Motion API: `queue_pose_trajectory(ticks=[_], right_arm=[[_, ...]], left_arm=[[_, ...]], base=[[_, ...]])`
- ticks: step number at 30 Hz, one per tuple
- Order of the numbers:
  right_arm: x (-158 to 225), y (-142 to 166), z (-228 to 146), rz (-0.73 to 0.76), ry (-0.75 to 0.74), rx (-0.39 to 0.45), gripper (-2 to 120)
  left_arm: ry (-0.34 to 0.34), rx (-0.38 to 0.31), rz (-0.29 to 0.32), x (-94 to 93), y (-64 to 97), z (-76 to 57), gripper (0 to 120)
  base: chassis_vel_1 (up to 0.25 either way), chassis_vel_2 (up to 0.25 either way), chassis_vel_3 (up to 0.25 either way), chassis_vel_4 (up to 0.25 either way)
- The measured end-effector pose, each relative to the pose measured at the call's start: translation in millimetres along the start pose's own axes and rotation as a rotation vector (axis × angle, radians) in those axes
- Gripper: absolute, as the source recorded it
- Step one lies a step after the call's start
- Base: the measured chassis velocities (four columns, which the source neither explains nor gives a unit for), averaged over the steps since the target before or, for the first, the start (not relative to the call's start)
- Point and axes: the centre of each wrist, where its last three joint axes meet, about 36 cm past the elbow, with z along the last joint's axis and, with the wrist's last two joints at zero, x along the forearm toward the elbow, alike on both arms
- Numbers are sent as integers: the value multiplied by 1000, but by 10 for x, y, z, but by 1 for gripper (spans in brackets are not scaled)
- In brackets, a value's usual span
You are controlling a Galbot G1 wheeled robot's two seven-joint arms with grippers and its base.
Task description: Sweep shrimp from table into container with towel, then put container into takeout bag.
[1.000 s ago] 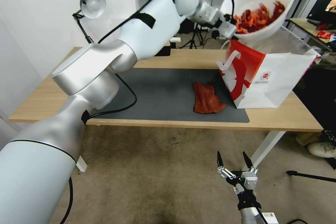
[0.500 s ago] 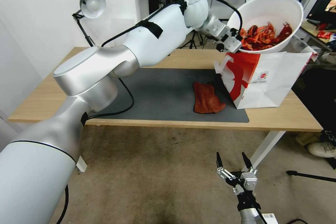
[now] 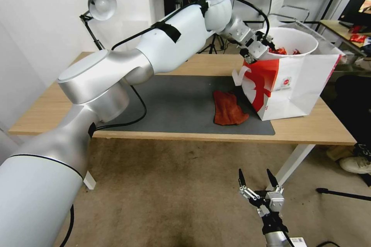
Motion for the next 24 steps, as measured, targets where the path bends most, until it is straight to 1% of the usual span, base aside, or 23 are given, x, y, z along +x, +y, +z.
queue_pose_trajectory(ticks=[1, 3, 4, 6, 7, 10, 12, 14, 16, 19, 22, 24], right_arm=[[-3, -3, -1, -1, 0, 0, 100], [-12, -6, -3, -3, -1, 1, 100], [-12, -6, -3, -3, -1, 1, 100], [-10, -3, -2, -5, -1, 0, 100], [-10, -3, -2, -5, -1, 0, 100], [-8, 3, -1, -6, 1, 0, 100], [-9, 6, -1, -7, 0, 0, 100], [-14, 16, -5, -12, -2, 2, 100], [-17, 20, -5, -14, -3, 2, 100], [-21, 46, -1, -20, -4, 0, 100], [-24, 53, 2, -22, -4, -1, 100], [-32, 64, 16, -25, -2, -1, 100]], left_arm=[[-2, 2, -5, 7, 7, 1, 79], [-2, 5, -19, 26, 23, 5, 90], [-2, 5, -19, 26, 23, 5, 90], [2, 2, -26, 57, 57, 4, 100], [2, 2, -26, 57, 57, 4, 100], [10, -8, -27, 111, 126, -10, 109], [12, -12, -26, 120, 143, -18, 110], [17, -18, -29, 146, 198, -53, 113], [17, -19, -32, 159, 222, -66, 113], [8, -10, -46, 197, 298, -122, 115], [7, -2, -55, 220, 318, -122, 115], [9, 49, -97, 324, 353, -48, 112]], base=[[0, 0, 0, 0], [0, 0, 0, 0], [0, 0, 0, 0], [0, 0, 0, 0], [0, 0, 0, 0], [0, 0, 0, 0], [0, 0, 0, 0], [0, 0, 0, 0], [0, 0, 0, 0], [0, 0, 0, 0], [0, 0, 0, 0], [0, 0, 0, 0]])
